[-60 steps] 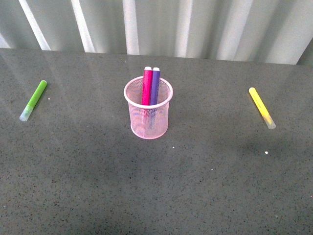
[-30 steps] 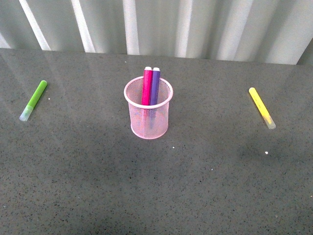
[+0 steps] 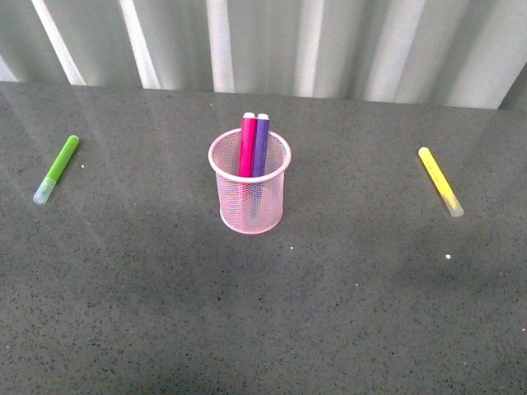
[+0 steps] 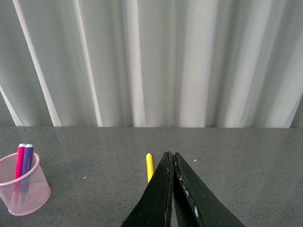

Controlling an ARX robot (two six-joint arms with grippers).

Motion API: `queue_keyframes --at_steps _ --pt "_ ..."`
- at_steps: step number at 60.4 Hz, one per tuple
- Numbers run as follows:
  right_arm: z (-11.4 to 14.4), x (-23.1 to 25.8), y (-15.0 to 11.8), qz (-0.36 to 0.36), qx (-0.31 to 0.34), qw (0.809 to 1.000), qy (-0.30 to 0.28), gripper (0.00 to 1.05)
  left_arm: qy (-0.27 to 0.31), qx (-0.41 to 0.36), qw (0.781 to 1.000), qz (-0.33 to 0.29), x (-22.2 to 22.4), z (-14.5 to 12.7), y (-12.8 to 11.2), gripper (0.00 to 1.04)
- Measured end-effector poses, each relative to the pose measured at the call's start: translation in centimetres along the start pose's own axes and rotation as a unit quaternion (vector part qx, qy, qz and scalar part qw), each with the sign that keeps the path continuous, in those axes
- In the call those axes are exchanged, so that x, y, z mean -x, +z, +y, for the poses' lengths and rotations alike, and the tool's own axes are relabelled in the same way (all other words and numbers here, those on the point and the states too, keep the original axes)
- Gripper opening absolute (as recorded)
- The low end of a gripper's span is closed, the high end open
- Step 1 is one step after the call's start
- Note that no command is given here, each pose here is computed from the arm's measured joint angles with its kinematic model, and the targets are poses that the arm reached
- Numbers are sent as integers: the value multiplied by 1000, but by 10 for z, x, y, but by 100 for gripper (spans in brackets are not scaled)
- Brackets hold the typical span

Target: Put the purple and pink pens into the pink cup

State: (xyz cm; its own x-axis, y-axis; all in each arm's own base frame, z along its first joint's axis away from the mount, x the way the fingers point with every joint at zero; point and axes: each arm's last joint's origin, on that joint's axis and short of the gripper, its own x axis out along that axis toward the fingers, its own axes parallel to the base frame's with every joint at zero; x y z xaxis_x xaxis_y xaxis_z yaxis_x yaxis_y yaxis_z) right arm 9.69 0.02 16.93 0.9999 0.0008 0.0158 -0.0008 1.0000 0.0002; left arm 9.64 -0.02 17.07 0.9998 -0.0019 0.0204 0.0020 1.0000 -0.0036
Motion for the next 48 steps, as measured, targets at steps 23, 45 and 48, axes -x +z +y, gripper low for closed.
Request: queue_keyframes --at_steps 23,45,48 --pt "0 0 0 1 0 1000 0 44 0 0 1000 0 0 0 0 98" --pt "0 0 0 1 0 1000 0 97 0 0 1000 0 0 0 0 98" --pt "0 0 0 1 0 1000 0 98 0 0 1000 0 0 0 0 98"
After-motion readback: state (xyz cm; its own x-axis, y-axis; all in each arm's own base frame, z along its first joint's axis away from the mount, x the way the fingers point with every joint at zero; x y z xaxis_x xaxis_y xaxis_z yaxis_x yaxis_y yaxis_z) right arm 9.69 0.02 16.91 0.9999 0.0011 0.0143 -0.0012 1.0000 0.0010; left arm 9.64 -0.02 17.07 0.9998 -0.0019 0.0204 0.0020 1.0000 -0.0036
